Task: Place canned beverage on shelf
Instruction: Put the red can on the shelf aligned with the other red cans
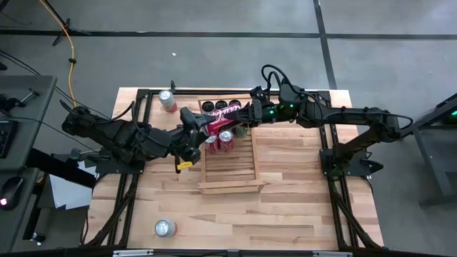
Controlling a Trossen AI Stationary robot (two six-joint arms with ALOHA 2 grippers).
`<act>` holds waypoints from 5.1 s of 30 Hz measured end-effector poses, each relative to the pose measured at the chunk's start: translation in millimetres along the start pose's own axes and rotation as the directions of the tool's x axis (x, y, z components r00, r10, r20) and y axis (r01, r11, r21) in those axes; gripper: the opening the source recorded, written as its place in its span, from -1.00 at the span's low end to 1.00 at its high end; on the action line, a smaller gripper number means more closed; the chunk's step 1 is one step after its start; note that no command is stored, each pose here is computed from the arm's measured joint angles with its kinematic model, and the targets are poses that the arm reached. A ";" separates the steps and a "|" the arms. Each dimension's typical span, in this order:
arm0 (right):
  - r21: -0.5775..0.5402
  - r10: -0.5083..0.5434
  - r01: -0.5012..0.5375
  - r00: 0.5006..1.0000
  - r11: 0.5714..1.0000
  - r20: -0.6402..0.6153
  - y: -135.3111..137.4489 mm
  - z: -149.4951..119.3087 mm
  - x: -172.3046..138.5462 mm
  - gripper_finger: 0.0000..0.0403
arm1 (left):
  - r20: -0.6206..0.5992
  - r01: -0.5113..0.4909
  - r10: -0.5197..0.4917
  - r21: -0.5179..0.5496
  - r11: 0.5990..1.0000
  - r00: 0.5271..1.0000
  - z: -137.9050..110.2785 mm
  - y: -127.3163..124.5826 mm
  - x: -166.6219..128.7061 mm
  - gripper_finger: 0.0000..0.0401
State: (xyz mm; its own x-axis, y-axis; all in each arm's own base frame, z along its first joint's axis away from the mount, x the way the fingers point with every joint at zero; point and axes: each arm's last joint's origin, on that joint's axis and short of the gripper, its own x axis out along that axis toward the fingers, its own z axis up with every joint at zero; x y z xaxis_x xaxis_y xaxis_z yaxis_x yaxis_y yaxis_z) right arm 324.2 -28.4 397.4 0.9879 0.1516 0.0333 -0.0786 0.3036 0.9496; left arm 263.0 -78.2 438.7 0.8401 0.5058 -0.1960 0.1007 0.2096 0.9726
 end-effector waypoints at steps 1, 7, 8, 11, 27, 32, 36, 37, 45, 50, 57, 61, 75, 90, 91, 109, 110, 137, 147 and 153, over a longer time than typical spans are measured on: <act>-0.011 -0.003 0.003 1.000 1.000 0.001 -0.3 0.1 0.0 0.58 | 0.000 0.002 -0.002 -0.025 1.000 1.000 0.1 -0.3 0.1 0.58; -0.154 0.001 -0.001 1.000 0.988 -0.002 0.7 8.1 -6.4 0.54 | -0.027 0.007 -0.014 -0.243 0.970 1.000 -2.7 -2.5 -0.6 0.63; -0.170 0.004 -0.005 1.000 0.985 -0.004 1.7 9.6 -8.6 0.54 | -0.037 0.005 -0.016 -0.266 0.964 0.999 -4.4 -2.4 -1.7 0.63; -0.206 0.019 -0.020 1.000 0.978 -0.009 6.5 14.8 -16.9 0.54 | -0.052 0.008 -0.027 -0.326 0.945 0.998 -8.7 -2.3 -4.8 0.63; -0.515 -0.281 0.296 0.954 0.805 0.107 1.4 10.1 -47.0 0.54 | -0.115 -0.068 -0.210 -0.973 0.219 0.971 -82.8 -33.4 -32.9 0.64; -0.597 -0.325 0.382 0.923 0.705 0.205 -4.9 -2.9 -29.0 0.54 | 0.026 0.031 0.029 -0.980 -0.196 0.999 -84.6 -74.7 -29.0 0.64; -0.645 -0.161 0.345 0.931 0.682 0.328 6.8 0.0 -15.8 0.54 | 0.077 0.184 0.256 -0.886 -0.426 0.964 -84.3 -107.1 -20.3 0.64; -0.652 -0.105 0.335 0.925 0.681 0.366 10.9 2.6 -13.6 0.54 | 0.077 0.227 0.316 -0.851 -0.474 0.946 -85.3 -111.4 -19.6 0.64; -0.720 0.285 0.239 0.803 0.651 0.524 36.2 15.5 -6.1 0.54 | 0.015 0.381 0.557 -0.744 -0.549 0.831 -90.3 -106.9 -6.6 0.64; -0.695 0.270 0.265 0.784 0.668 0.558 25.9 16.1 4.2 0.54 | 0.101 0.437 0.635 -0.806 -0.399 0.766 -82.1 -74.6 8.6 0.64; -0.690 0.299 0.235 0.773 0.685 0.560 24.8 14.4 8.1 0.54 | 0.137 0.434 0.693 -0.858 -0.275 0.708 -75.5 -39.3 29.4 0.64; -0.698 0.321 0.196 0.780 0.689 0.536 26.4 13.0 8.2 0.54 | 0.132 0.434 0.695 -0.856 -0.279 0.707 -74.8 -33.5 42.8 0.65; -0.693 0.299 0.165 0.815 0.702 0.496 22.1 -1.8 18.9 0.54 | 0.186 0.481 0.713 -0.845 -0.236 0.676 -73.1 -18.1 67.1 0.65; -0.681 0.263 0.179 0.830 0.710 0.491 19.5 -4.0 20.7 0.54 | 0.177 0.471 0.737 -0.857 -0.211 0.652 -75.8 -8.0 65.3 0.65; -0.682 0.275 0.173 0.824 0.710 0.495 20.7 -3.5 20.1 0.54 | 0.178 0.471 0.736 -0.856 -0.211 0.653 -75.5 -8.2 65.3 0.65; -0.668 0.280 0.158 0.820 0.727 0.499 17.3 -3.9 23.5 0.53 | 0.185 0.476 0.721 -0.851 -0.222 0.667 -72.8 -13.3 71.7 0.40; -0.669 0.280 0.159 0.820 0.726 0.499 17.3 -3.9 23.5 0.53 | 0.185 0.476 0.722 -0.851 -0.222 0.667 -72.8 -13.3 71.6 0.40; -0.747 -0.106 0.333 0.936 0.575 0.335 22.4 -7.1 -23.2 0.77 | 0.295 0.308 0.157 -0.949 -0.069 0.943 -107.2 -31.0 14.4 0.40; -0.729 -0.356 0.210 0.933 0.651 -0.050 -28.2 -35.2 3.9 0.78 | 0.531 0.541 -0.138 -0.840 0.048 0.836 -88.1 -60.1 41.6 0.40; -0.725 -0.341 0.129 0.928 0.676 -0.153 -38.9 -44.4 16.9 0.78 | 0.571 0.620 -0.257 -0.763 0.183 0.780 -76.5 -65.3 55.6 0.40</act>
State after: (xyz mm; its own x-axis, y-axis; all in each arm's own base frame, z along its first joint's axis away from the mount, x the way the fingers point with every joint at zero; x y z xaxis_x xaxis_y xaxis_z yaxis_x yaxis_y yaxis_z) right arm 338.1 4.1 347.1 0.9226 0.1812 -0.3406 -0.0230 0.9071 0.4203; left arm 262.3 0.2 354.7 0.9335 -0.1374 -0.3312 0.1319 0.9905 -0.0392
